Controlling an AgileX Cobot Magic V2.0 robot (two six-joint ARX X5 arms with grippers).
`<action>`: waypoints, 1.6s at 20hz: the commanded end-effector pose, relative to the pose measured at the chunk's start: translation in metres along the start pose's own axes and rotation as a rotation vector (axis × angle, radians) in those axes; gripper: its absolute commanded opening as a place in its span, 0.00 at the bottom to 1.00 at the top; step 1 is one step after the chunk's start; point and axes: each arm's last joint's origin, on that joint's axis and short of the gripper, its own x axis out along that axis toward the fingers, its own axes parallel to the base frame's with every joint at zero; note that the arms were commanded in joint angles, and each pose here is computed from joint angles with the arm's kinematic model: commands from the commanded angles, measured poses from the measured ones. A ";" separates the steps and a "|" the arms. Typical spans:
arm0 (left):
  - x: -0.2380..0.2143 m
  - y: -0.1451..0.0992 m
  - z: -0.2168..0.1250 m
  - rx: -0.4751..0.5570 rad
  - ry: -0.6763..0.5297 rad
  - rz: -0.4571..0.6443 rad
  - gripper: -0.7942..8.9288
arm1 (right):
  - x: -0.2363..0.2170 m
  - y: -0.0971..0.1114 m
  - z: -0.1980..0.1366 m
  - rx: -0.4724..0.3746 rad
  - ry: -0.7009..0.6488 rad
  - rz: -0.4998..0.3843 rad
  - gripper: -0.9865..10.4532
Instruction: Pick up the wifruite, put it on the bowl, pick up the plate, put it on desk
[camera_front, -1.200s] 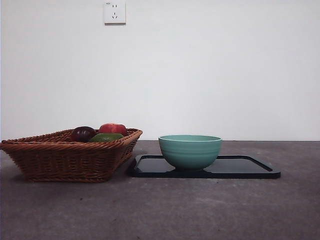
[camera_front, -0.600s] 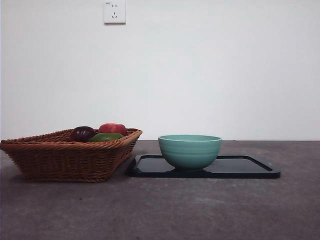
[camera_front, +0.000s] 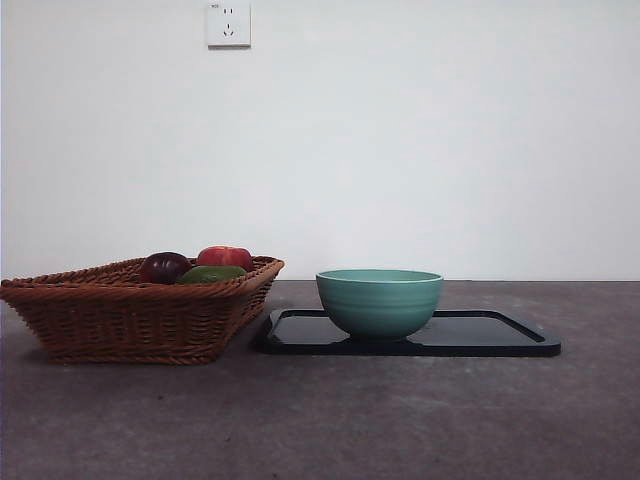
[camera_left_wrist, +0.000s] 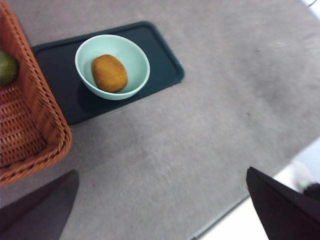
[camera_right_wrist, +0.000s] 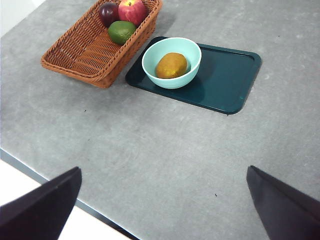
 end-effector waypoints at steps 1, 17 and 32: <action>0.022 -0.008 0.022 -0.018 0.032 -0.021 0.72 | -0.001 0.001 0.002 0.007 -0.012 0.011 0.60; 0.211 0.013 0.112 0.052 0.321 0.159 0.72 | -0.001 0.001 0.002 0.004 -0.011 0.011 0.60; 0.305 0.050 0.088 0.065 0.442 0.230 0.68 | -0.001 0.000 0.002 0.003 -0.008 0.009 0.60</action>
